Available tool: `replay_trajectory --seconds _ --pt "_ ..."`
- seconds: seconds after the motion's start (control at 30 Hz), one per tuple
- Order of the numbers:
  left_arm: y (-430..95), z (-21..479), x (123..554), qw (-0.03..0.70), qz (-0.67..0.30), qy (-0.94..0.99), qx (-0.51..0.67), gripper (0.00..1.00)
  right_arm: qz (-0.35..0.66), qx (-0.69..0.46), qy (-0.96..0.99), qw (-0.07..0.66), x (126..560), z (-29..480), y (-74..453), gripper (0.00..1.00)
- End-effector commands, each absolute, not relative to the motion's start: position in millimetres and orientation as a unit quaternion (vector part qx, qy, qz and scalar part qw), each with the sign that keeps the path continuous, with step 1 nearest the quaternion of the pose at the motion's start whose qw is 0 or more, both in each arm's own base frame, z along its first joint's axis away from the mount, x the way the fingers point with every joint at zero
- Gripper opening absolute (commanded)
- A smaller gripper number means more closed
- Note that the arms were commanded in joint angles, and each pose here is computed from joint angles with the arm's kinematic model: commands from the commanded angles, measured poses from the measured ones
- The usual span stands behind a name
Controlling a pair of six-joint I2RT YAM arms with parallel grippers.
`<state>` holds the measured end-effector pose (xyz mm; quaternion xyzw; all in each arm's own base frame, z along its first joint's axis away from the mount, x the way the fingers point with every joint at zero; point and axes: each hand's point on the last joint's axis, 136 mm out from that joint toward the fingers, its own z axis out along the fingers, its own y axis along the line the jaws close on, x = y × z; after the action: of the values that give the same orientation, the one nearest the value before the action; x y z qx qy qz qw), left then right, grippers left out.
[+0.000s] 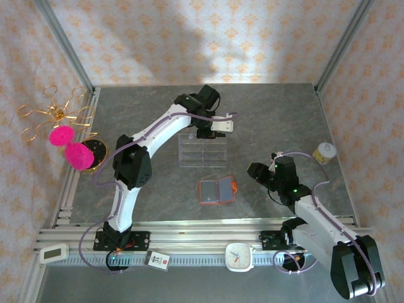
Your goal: Take the credit cards out of the card holder
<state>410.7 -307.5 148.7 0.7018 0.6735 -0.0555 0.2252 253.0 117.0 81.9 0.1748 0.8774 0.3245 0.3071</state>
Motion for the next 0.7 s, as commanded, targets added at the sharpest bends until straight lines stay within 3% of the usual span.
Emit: replay_trajectory --seconds 0.0,0.43,0.67 --pt "-301 136 417 0.216 -0.045 0.684 0.695 0.0 0.331 0.163 0.87 0.328 263 96 118 0.47" --pt "-300 130 420 0.222 -0.023 0.688 0.69 0.0 0.334 0.165 0.869 0.326 263 93 118 0.47" --pt "-303 139 431 0.251 -0.007 0.697 0.672 0.25 0.338 0.165 0.867 0.327 263 94 118 0.47"
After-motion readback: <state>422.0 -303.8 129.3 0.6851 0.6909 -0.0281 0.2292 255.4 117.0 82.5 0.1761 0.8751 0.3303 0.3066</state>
